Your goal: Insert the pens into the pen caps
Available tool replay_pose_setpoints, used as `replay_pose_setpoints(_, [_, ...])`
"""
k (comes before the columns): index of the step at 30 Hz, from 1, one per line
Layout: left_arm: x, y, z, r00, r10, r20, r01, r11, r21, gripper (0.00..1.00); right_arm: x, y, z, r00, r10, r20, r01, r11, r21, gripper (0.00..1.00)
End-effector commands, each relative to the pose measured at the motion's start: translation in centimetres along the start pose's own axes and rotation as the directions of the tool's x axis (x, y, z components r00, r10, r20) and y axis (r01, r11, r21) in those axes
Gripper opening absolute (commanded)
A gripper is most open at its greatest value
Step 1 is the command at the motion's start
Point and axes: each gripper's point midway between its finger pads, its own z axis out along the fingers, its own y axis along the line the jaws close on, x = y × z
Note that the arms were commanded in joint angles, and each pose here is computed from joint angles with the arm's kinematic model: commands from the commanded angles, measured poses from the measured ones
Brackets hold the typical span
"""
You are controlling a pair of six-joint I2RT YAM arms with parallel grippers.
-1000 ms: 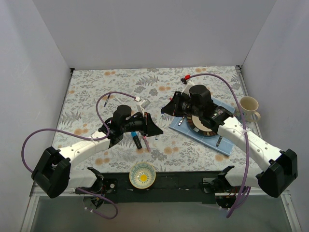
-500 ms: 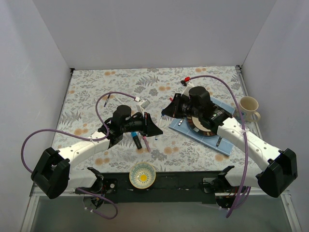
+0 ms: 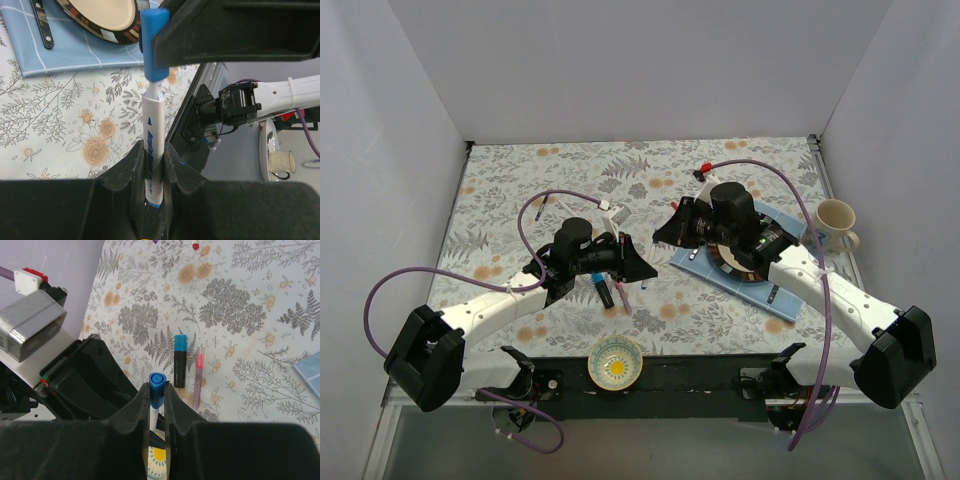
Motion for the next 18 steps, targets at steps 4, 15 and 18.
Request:
replay_pose_setpoints(4, [-2.9,-2.0,-0.4,0.993,0.083,0.086,-0.085,0.996,0.026,0.0,1.1,0.6,-0.2,1.0,-0.014,-0.012,0.013,0.999,-0.051,0.01])
replay_pose_setpoints(15, [-5.7,-4.9,-2.2,0.958,0.201,0.204,-0.216,0.975,0.052,0.0,2.5,5.7,-4.1,0.979,-0.176,0.108,0.205,0.886,-0.415,0.22])
replay_pose_setpoints(18, [-6.5,-6.5,-3.2,0.933,0.274,0.236,-0.298,0.952,0.075,0.0,1.1,7.4,-5.5,0.963,-0.212,0.163,0.263,0.86,-0.436,0.49])
